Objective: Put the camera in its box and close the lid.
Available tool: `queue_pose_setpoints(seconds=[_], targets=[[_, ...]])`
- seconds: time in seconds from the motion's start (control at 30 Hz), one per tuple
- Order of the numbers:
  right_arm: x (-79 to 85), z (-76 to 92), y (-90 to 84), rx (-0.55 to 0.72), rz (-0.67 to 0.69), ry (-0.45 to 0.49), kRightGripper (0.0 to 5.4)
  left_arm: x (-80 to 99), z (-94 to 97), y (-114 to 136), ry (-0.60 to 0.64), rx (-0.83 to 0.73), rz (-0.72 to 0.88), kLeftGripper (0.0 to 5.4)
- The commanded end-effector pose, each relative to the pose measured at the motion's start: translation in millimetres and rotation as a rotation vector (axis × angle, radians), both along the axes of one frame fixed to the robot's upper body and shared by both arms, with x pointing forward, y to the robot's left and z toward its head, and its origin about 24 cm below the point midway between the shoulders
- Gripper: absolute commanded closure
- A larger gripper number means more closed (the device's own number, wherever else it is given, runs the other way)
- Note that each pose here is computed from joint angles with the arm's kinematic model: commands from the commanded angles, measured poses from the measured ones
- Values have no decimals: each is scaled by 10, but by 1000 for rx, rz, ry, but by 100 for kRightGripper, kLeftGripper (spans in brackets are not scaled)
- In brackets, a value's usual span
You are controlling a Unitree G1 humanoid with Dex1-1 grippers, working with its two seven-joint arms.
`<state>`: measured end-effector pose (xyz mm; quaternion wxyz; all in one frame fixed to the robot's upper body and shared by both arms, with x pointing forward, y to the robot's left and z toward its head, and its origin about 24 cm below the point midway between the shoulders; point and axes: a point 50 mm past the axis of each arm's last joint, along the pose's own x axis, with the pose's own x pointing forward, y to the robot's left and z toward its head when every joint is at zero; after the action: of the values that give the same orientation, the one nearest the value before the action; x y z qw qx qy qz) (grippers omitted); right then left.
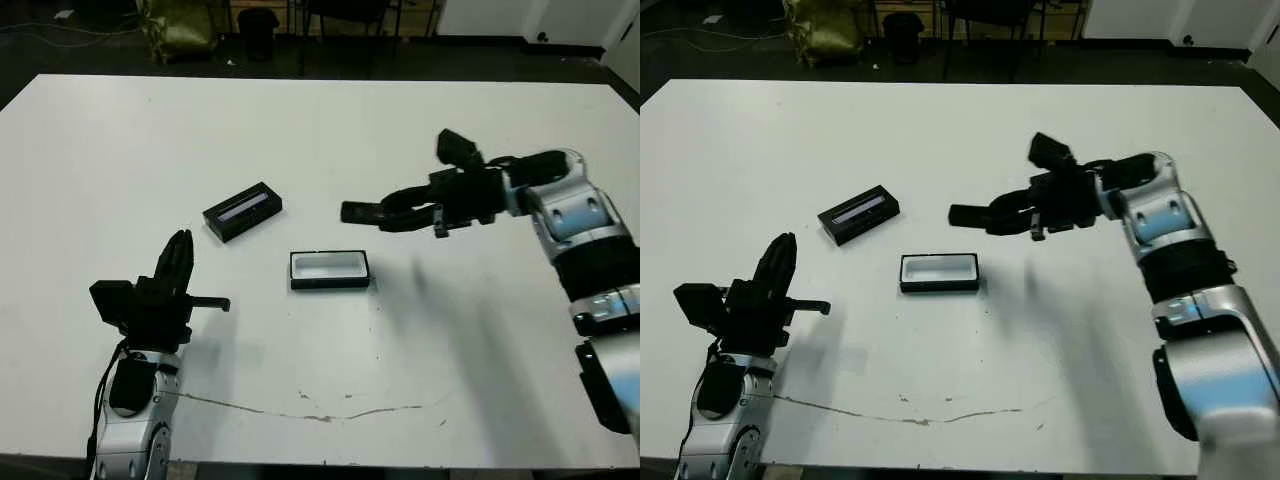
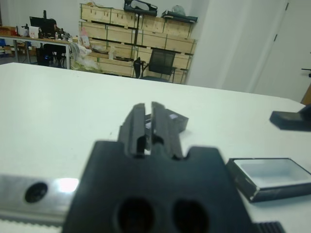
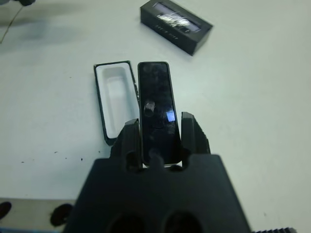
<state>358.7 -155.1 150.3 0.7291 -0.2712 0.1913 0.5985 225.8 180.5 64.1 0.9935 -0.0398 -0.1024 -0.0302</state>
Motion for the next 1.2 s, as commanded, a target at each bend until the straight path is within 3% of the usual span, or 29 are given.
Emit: queue_pose_setpoints(seconds=[0.03, 0.4, 0.87, 1.2], targets=[[6, 22, 93, -37, 46, -11, 487, -17, -59, 18, 27, -4, -2, 540], [3, -33, 238, -87, 83, -12, 487, -10, -28, 6, 27, 2, 1, 540], [-34, -147, 293, -130, 96, 89, 487, -4, -20, -10, 39, 4, -3, 540], [-57, -203, 313, -153, 119, 82, 487, -10, -32, -9, 40, -12, -1, 540]])
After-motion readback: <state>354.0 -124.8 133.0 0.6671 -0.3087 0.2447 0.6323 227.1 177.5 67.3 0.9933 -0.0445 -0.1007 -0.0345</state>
